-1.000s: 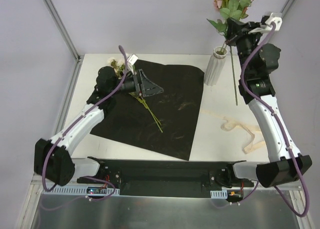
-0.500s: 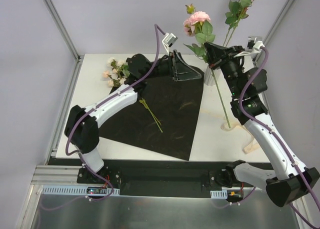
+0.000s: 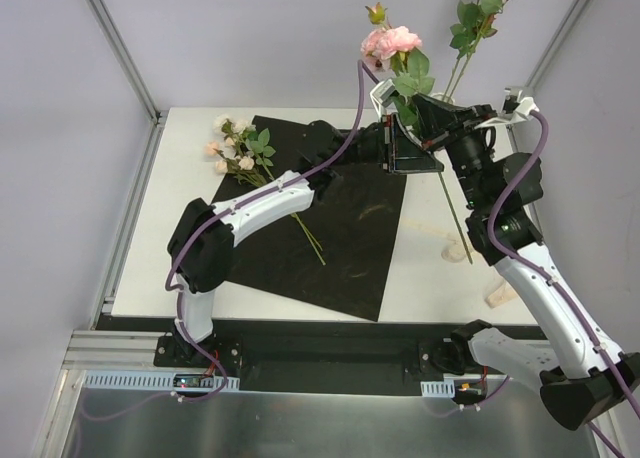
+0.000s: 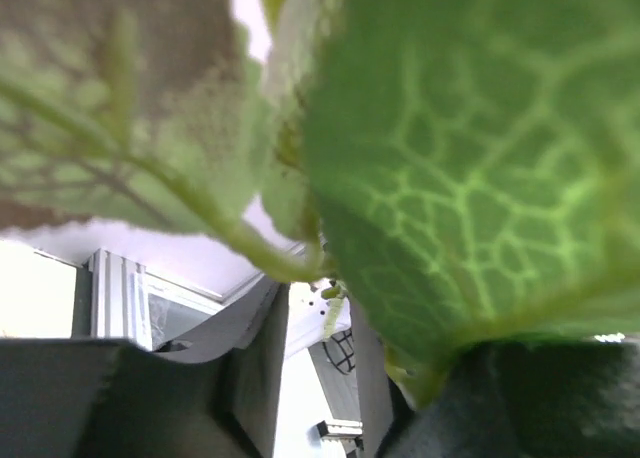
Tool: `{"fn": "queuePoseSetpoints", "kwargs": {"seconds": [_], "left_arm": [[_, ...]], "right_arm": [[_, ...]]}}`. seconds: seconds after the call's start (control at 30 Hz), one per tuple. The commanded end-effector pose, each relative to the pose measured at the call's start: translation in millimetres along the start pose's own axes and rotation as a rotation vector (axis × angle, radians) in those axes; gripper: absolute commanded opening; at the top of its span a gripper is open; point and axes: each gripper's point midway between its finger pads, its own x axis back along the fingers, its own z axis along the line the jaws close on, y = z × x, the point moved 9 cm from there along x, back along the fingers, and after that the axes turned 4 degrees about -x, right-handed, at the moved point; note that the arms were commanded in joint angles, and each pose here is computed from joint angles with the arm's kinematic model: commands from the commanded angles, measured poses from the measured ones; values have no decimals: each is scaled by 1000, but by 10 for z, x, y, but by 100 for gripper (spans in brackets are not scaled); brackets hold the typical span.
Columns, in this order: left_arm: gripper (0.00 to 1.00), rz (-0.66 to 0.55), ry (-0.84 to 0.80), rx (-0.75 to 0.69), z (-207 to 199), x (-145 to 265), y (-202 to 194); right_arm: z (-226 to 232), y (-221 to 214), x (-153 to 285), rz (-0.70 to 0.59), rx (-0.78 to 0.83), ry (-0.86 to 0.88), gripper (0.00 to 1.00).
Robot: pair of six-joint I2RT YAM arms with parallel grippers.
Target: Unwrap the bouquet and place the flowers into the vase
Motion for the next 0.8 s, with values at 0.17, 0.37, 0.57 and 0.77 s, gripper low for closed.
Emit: {"fn": "queuePoseSetpoints", "kwargs": {"seconds": [0.17,0.37,0.57,0.77], "left_arm": [[0,30,-38,-140,-206,54,-9],[0,120,258,-344,-199,331,-184],[0,197,478,-445,-173,611,-323],[0,249,513,-495,-174,722,-397]], "right_arm": [[122,278,112,-49,19,-14,10],[76,296,302,252,126,-162,62],[123,186,538,576,126,-92,82],[279,123,523,754,34,66,81]]}}
